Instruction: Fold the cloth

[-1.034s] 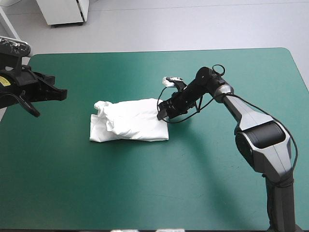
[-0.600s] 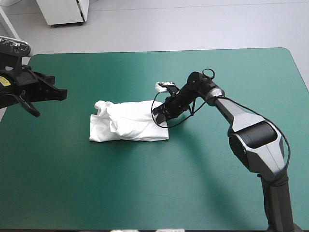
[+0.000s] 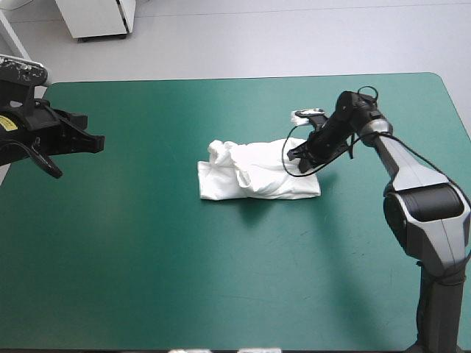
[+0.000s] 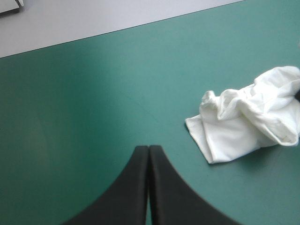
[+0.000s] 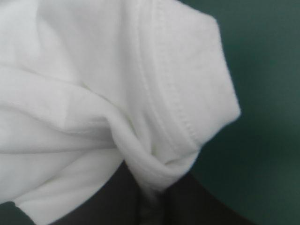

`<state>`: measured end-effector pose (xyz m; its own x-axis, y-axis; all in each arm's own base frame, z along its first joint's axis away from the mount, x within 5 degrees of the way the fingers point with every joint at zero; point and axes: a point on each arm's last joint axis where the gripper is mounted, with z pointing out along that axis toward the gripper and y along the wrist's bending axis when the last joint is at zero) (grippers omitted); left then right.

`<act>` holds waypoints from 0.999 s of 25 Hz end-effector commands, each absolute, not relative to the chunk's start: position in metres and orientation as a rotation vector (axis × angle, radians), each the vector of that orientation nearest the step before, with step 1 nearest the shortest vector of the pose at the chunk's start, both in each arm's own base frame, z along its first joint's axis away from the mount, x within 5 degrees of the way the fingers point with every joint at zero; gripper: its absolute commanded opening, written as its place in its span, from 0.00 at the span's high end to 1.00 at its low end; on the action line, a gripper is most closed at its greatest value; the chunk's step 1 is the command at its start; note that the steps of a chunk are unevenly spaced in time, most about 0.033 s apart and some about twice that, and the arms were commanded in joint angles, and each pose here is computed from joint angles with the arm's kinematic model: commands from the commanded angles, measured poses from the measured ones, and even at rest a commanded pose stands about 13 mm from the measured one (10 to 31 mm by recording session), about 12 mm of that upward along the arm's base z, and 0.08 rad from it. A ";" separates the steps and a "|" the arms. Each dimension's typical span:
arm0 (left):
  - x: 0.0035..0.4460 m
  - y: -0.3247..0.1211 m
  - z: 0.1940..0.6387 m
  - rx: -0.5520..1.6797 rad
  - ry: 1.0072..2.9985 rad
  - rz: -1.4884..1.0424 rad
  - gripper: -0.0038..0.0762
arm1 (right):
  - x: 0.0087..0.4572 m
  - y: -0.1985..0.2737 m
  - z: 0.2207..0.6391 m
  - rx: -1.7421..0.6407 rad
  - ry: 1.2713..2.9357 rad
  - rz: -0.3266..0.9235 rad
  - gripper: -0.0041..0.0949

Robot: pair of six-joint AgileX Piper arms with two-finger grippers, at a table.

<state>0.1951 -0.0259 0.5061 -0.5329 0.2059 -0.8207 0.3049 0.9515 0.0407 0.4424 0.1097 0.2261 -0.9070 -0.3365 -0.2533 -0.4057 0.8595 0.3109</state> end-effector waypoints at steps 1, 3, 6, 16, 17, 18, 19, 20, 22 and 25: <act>0.188 -0.028 0.521 0.337 2.042 -0.171 0.96 | 0.436 0.053 0.280 -0.439 2.765 0.432 0.96; 0.188 -0.029 0.521 0.338 2.037 -0.174 0.96 | 0.430 0.017 0.289 -0.325 2.766 0.378 0.96; 0.188 -0.029 0.522 0.340 2.033 -0.172 0.96 | 0.412 -0.030 0.293 -0.183 2.780 0.293 0.96; 0.188 -0.032 0.522 0.354 2.025 -0.178 0.96 | 0.352 -0.132 0.286 0.190 2.791 0.143 0.96; 0.187 -0.033 0.522 0.364 2.025 -0.176 0.96 | 0.349 -0.137 0.284 0.213 2.793 0.139 0.96; 0.187 -0.034 0.522 0.374 2.024 -0.174 0.96 | 0.347 -0.141 0.283 0.228 2.797 0.130 0.96; 0.187 -0.037 0.522 0.390 2.023 -0.174 0.96 | 0.345 -0.144 0.279 0.239 2.805 0.122 0.96; 0.187 -0.038 0.522 0.404 2.022 -0.165 0.96 | 0.342 -0.148 0.277 0.249 2.814 0.107 0.96; 0.186 -0.041 0.521 0.427 2.021 -0.156 0.96 | 0.339 -0.151 0.272 0.261 2.826 0.103 0.96; 0.185 -0.044 0.521 0.450 2.019 -0.138 0.96 | 0.335 -0.154 0.266 0.271 2.845 0.088 0.96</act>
